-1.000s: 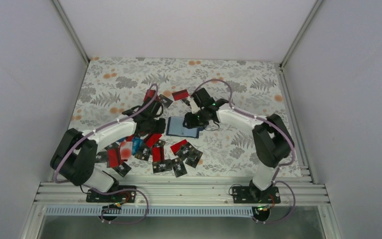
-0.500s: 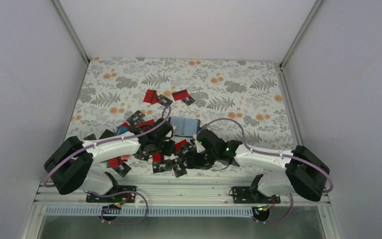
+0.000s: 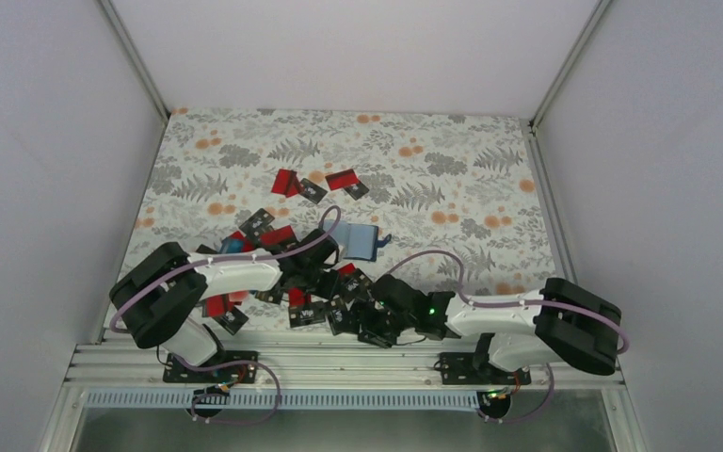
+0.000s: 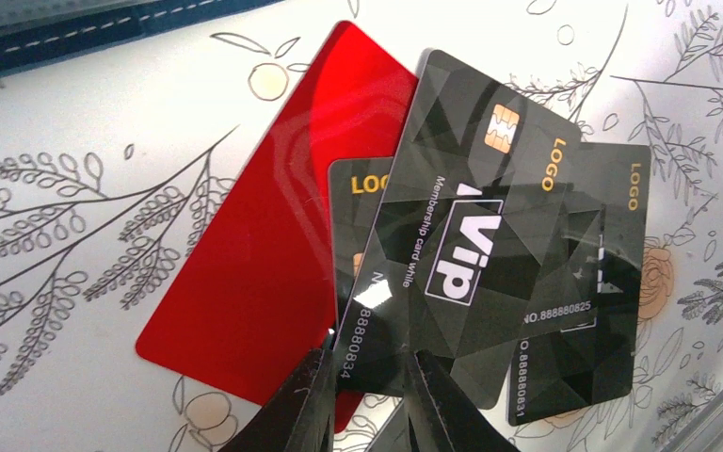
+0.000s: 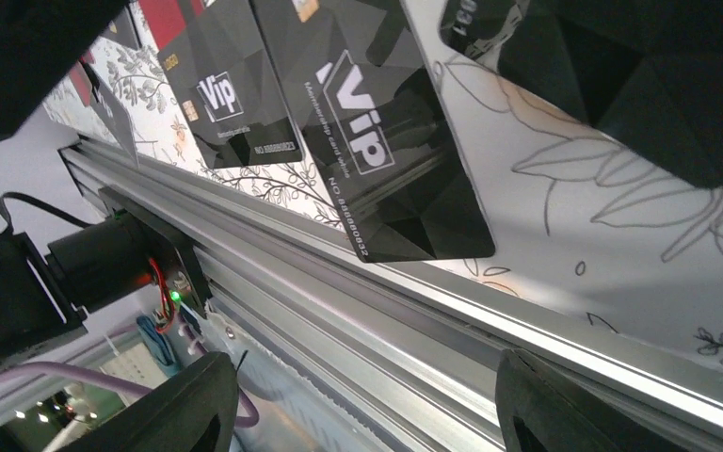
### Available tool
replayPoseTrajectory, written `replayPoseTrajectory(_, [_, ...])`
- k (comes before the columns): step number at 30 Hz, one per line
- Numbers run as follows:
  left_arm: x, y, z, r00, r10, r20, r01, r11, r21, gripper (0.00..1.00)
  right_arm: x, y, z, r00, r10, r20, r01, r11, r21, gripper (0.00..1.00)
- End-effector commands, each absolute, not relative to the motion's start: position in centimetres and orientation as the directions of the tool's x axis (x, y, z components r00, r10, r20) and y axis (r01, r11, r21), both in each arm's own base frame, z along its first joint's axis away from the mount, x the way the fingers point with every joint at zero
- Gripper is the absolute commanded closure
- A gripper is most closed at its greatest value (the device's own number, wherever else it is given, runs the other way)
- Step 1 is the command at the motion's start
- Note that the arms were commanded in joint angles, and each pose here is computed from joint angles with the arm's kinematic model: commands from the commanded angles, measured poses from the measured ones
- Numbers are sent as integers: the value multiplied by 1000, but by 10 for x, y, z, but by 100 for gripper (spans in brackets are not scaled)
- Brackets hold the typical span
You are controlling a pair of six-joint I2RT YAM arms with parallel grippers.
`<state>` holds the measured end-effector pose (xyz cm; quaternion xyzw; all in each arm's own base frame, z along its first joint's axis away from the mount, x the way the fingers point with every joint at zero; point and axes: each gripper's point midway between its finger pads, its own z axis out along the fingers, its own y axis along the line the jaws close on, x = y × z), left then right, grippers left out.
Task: Put the credit cards into the card holder
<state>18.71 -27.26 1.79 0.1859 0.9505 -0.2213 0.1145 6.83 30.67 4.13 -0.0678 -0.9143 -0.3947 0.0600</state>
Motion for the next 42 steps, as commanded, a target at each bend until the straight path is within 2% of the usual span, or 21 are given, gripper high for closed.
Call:
replayPoseTrajectory(1, [174,-267,-1,-909,330,-254,405,842,-356,78,69,315,38,-963,162,213,268,639,721,30])
replayPoseTrajectory(21, [148,-253,3,-924,295,-242,363,875,-320,78,77,336,14,-934,210,288,356,584,729,43])
replayPoseTrajectory(29, [142,-254,8,-926,288,-242,359,869,-339,78,85,337,14,-928,243,282,372,567,735,53])
replayPoseTrajectory(36, [139,-257,4,-926,292,-240,364,860,-357,78,87,334,12,-918,271,289,394,559,729,66])
replayPoseTrajectory(42, [131,-255,0,-929,291,-228,361,849,-385,78,94,334,21,-919,292,267,388,535,750,69])
